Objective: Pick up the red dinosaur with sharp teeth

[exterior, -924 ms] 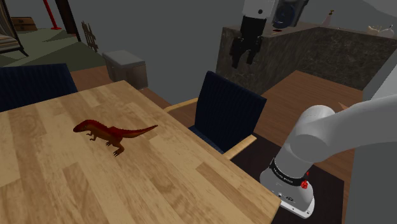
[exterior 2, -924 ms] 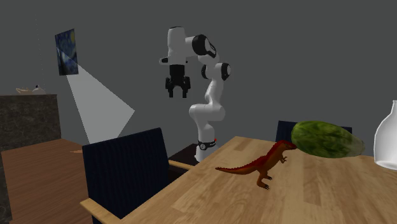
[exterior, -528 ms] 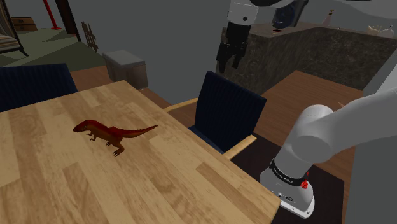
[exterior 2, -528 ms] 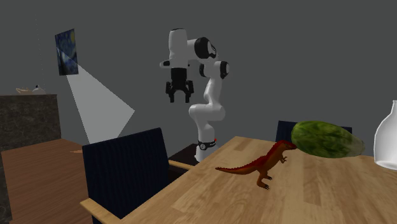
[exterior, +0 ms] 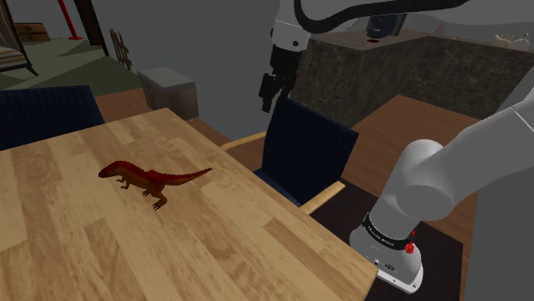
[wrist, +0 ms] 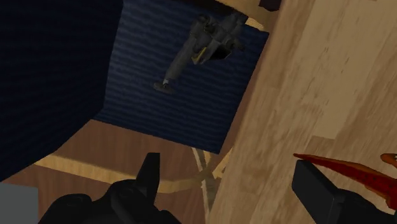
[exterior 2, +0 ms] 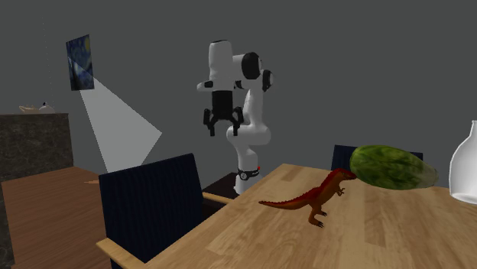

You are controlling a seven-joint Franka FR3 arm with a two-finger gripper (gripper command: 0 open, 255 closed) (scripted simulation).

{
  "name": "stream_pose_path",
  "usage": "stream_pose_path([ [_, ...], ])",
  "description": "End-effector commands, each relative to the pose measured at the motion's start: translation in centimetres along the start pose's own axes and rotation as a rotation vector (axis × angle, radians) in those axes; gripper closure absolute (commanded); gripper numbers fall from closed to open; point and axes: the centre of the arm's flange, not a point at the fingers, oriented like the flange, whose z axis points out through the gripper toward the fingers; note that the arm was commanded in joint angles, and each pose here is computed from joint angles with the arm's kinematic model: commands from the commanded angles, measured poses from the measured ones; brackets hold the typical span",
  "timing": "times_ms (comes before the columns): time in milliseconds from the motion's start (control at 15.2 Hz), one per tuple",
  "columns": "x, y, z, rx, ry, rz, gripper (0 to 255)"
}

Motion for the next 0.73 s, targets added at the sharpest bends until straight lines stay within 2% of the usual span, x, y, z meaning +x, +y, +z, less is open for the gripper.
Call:
stream_pose_path([
  [0, 1.4, -1.9, 1.0, 0.013, 0.013, -0.047, 0],
  [660, 6.9, -11.4, 6.1, 0.073, 0.068, -0.277, 0],
])
